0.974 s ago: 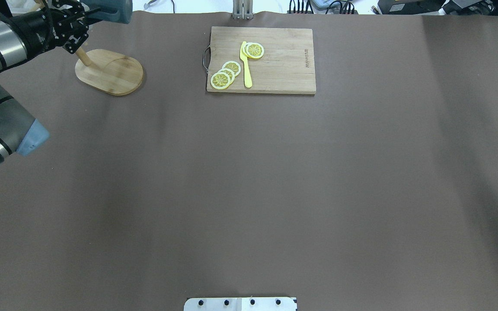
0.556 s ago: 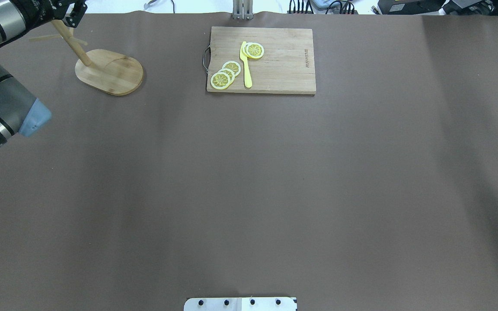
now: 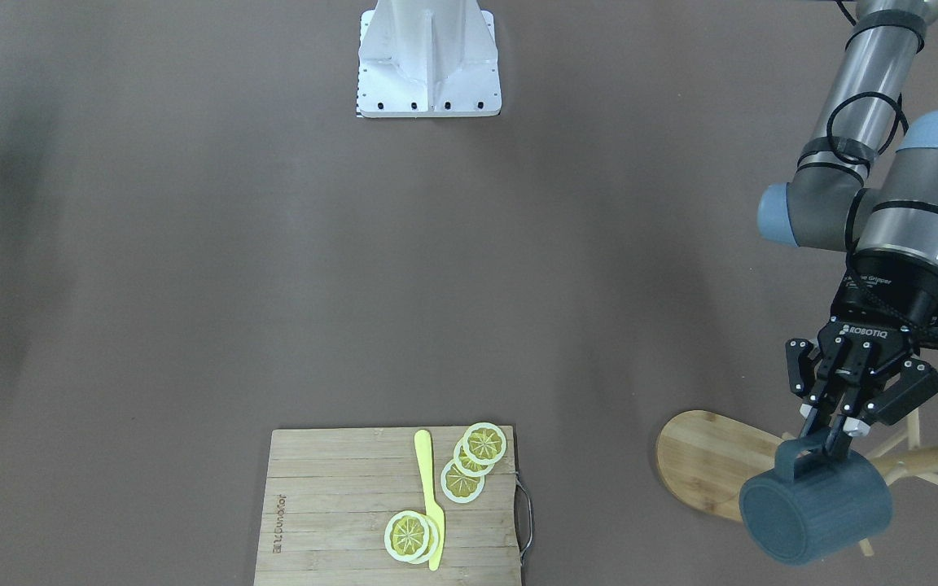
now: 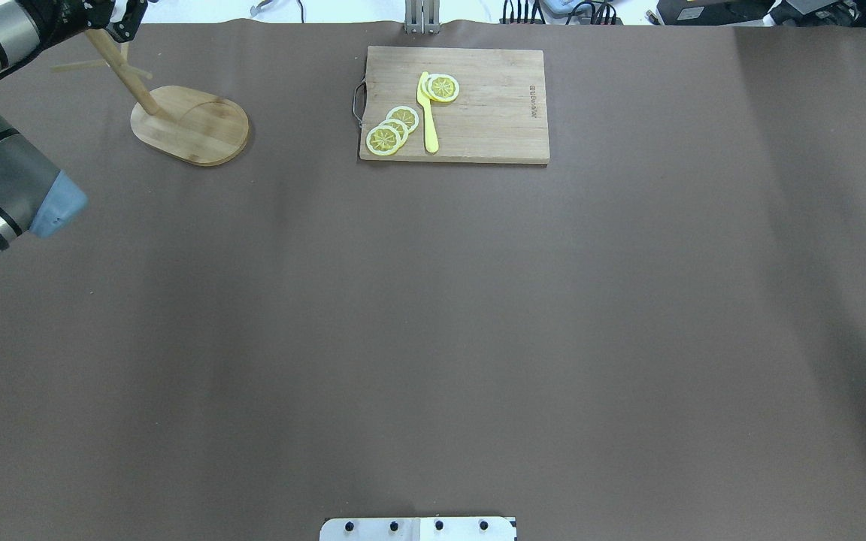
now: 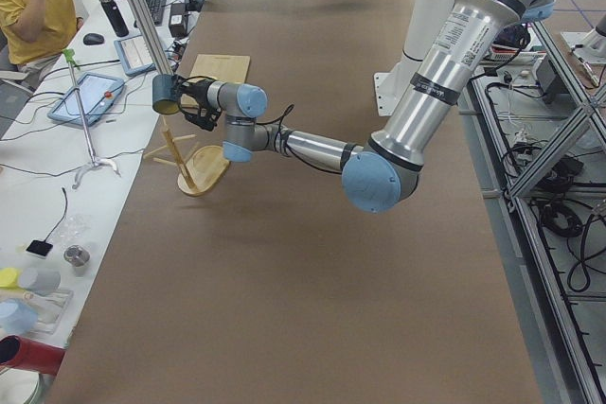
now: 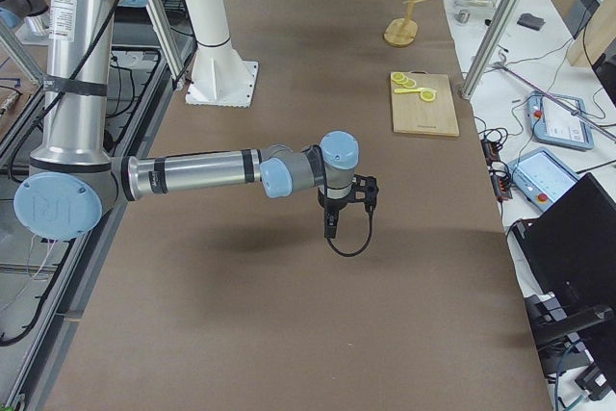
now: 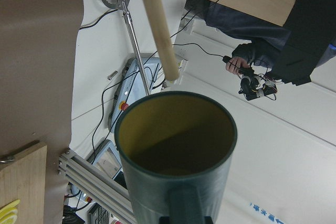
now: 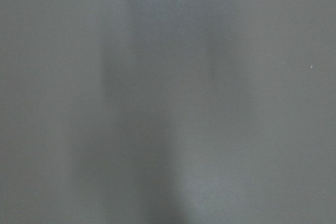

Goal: Hang cup on storage rack
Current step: 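Hook the mug handle onto a rack peg with the left gripper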

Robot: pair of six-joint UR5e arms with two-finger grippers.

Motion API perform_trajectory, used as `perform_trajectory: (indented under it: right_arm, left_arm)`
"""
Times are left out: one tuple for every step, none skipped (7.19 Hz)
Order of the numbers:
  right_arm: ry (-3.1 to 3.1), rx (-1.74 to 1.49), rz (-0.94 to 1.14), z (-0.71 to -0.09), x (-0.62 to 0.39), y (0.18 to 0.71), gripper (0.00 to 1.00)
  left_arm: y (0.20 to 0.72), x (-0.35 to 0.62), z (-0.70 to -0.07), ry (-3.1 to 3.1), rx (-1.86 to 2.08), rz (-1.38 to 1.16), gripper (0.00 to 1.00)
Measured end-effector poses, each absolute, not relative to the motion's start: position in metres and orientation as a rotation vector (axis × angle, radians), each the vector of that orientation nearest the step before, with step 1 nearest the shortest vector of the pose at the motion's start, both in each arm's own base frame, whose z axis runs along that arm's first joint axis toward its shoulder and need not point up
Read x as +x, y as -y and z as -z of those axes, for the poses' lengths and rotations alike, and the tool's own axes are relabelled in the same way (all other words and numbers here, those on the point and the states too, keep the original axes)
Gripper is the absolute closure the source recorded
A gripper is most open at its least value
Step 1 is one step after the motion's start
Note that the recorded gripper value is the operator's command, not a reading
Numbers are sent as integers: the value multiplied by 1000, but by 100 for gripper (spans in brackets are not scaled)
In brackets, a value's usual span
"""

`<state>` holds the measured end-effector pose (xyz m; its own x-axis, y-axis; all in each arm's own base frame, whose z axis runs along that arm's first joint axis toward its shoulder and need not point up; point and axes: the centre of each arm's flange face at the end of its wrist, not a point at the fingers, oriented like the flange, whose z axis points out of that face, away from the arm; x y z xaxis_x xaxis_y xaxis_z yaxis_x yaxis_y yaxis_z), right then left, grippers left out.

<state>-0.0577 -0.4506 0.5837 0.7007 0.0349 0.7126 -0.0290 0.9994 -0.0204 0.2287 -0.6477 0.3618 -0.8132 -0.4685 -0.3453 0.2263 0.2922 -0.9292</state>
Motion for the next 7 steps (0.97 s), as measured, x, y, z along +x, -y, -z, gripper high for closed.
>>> perform_trajectory:
  right_arm:
    - [795, -7, -35, -583, -58, 451, 0]
    - [798, -9, -35, -583, -59, 451, 0]
    - [803, -12, -35, -582, -59, 451, 0]
    - [809, -14, -35, -582, -59, 451, 0]
    - [817, -16, -34, -581, -60, 450, 0]
    - [822, -17, -33, -579, -60, 450, 0]
    - [826, -14, -32, -577, -60, 450, 0]
  left_arm:
    - [650, 225, -366, -1980, -245, 1610, 100]
    - [653, 219, -372, -1967, -268, 1657, 100]
    - [656, 211, -377, -1955, -275, 1694, 100]
    - [656, 206, -384, -1944, -275, 1716, 100]
    - [654, 203, -393, -1928, -276, 1729, 100]
    - [650, 203, -402, -1913, -279, 1736, 100]
    - [648, 202, -406, -1906, -282, 1737, 100]
